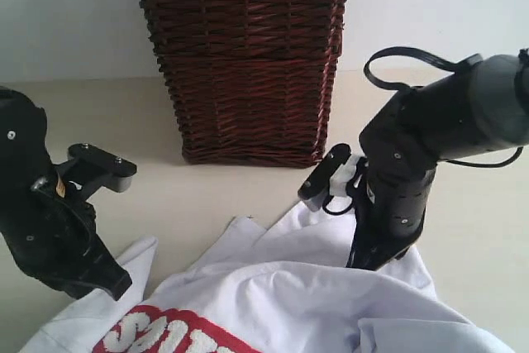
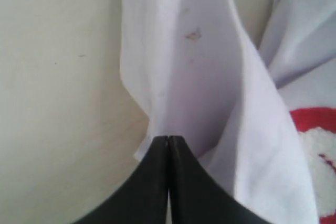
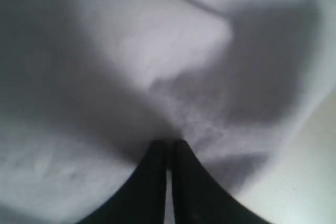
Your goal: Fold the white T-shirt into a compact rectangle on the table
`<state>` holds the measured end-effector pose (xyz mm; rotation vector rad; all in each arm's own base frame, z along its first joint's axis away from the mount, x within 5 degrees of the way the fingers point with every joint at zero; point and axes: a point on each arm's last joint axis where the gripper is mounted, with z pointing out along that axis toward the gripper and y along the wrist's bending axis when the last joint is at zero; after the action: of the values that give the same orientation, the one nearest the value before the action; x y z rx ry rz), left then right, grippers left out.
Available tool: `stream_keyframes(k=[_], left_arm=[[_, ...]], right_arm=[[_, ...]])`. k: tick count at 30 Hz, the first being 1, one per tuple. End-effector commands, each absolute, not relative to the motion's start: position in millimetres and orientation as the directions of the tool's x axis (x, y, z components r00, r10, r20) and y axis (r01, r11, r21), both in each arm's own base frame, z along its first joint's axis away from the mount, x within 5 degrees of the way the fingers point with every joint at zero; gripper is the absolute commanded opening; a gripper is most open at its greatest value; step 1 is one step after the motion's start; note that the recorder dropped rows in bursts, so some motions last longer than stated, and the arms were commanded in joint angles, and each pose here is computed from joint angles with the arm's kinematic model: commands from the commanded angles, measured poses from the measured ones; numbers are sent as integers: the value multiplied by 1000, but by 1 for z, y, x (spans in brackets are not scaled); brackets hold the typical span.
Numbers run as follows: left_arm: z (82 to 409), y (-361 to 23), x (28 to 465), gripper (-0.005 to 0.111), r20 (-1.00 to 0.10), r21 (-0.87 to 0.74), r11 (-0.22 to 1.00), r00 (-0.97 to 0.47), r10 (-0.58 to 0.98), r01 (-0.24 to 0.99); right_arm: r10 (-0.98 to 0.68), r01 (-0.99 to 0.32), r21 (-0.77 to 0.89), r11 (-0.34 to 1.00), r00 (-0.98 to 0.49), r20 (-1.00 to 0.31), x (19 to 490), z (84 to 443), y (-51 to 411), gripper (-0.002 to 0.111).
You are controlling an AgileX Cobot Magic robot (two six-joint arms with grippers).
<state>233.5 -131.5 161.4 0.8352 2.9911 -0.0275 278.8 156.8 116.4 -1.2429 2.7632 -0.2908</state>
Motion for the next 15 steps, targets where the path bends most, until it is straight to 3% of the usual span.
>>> stream_keyframes(k=[1,4,15], left_arm=[[164,-121,237,0,-12,34,867,-867,498,497],[170,-107,243,0,-32,82,897,-898,438,435],[240,-100,236,0,-364,29,933,-865,345,359]], right_arm=[[-755,-731,-252,634,-656,4,284,111,154,0],[-736,-697,-319,642,-677,1,289,113,149,0],[-629,-572,-300,763,-764,-145,314,121,130,0]])
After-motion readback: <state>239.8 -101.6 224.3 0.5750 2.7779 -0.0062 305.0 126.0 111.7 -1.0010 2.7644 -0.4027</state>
